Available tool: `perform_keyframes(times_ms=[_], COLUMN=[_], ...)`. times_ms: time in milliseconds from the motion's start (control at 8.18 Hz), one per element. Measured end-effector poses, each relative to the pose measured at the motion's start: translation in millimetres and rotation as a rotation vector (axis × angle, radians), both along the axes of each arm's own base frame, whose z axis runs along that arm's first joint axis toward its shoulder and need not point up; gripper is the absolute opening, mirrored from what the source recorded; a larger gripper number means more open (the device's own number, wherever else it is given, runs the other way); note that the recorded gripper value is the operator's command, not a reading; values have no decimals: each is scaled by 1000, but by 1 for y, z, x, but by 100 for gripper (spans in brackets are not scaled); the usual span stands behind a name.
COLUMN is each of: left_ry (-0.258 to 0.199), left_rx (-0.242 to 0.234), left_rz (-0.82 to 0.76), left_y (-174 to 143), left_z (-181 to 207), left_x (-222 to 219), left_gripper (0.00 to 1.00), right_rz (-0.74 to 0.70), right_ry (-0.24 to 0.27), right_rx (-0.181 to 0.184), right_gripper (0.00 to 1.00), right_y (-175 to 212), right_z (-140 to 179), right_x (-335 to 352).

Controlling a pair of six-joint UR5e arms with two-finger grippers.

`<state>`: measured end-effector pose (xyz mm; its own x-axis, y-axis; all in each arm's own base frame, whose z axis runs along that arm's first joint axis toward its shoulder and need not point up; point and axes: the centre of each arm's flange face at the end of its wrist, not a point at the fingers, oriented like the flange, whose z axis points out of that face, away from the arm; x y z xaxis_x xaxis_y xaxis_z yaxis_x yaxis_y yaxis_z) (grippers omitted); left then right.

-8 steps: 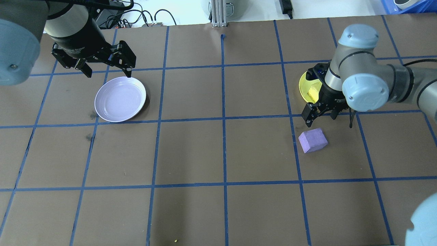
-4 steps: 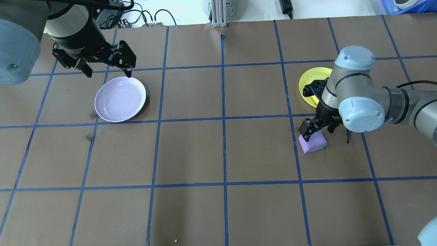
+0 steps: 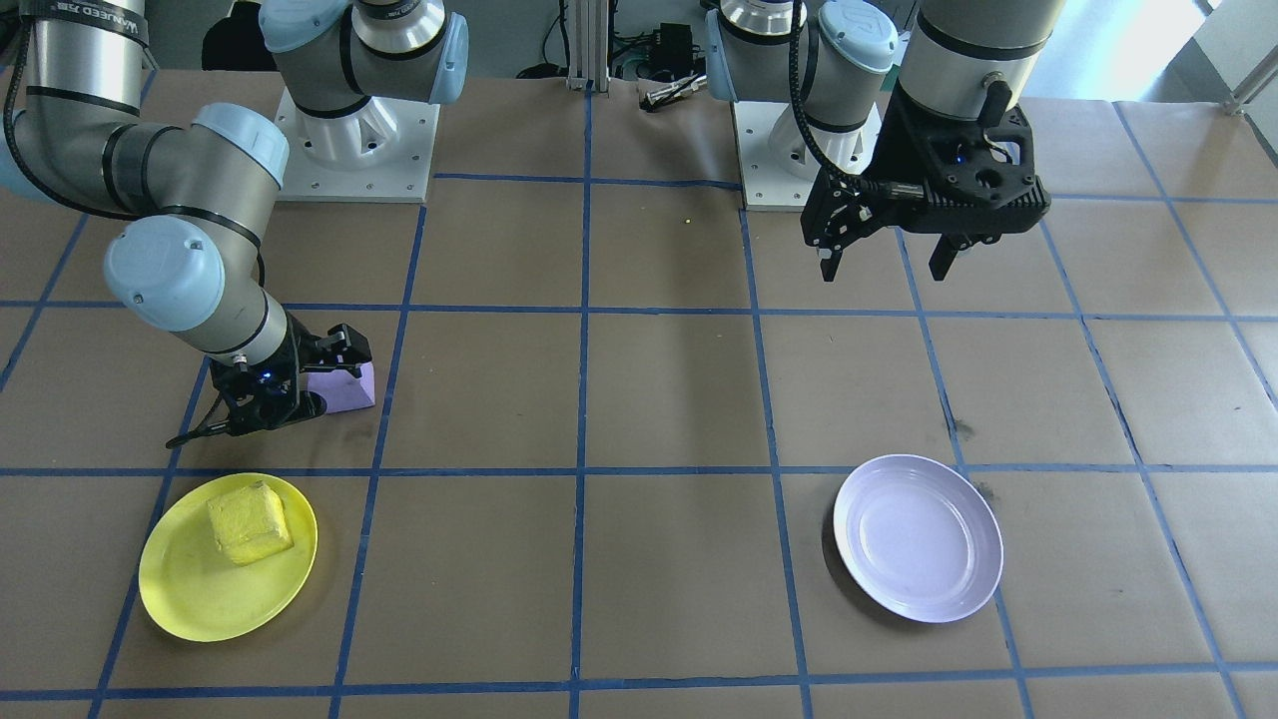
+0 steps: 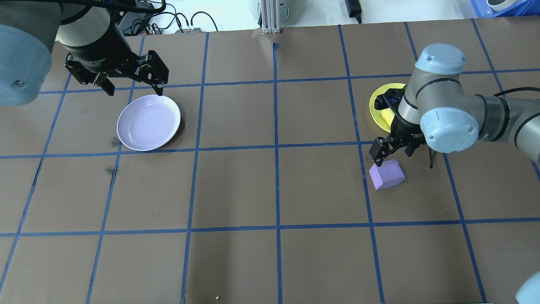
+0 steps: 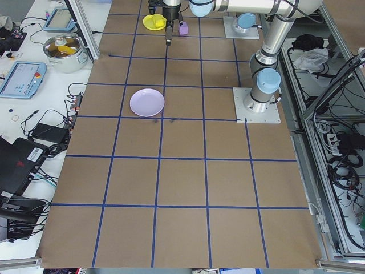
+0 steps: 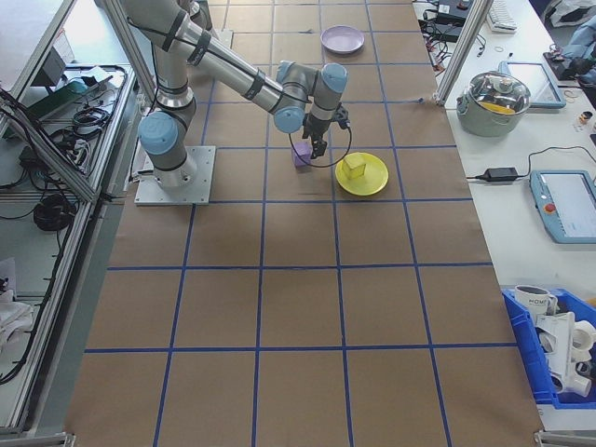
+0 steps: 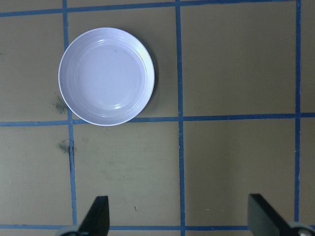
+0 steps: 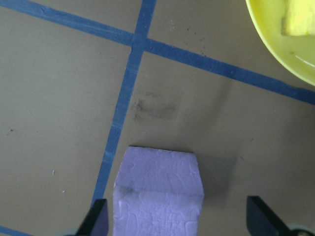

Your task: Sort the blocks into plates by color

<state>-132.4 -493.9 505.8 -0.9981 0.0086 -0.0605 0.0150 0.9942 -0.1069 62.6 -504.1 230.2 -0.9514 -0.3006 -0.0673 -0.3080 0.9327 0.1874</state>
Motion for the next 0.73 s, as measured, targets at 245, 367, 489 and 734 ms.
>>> perform_keyframes(times_ms=[245, 367, 489, 734], left_ry=[-1, -1, -1, -1], left_rx=[-2, -2, -2, -2], left_rz=[0, 0, 0, 1], left_y=[0, -1, -1, -1], left_z=[0, 0, -1, -1], left_x=[0, 0, 0, 1], left_gripper=[100, 100, 100, 100], right_rz=[3, 9, 14, 11], right_ry=[-5, 0, 7, 11], right_rx=[37, 53, 68, 109], right_gripper=[100, 100, 100, 49], right_y=[5, 9, 12, 16], right_z=[-6, -12, -18, -37], right_x=[4, 5, 4, 4])
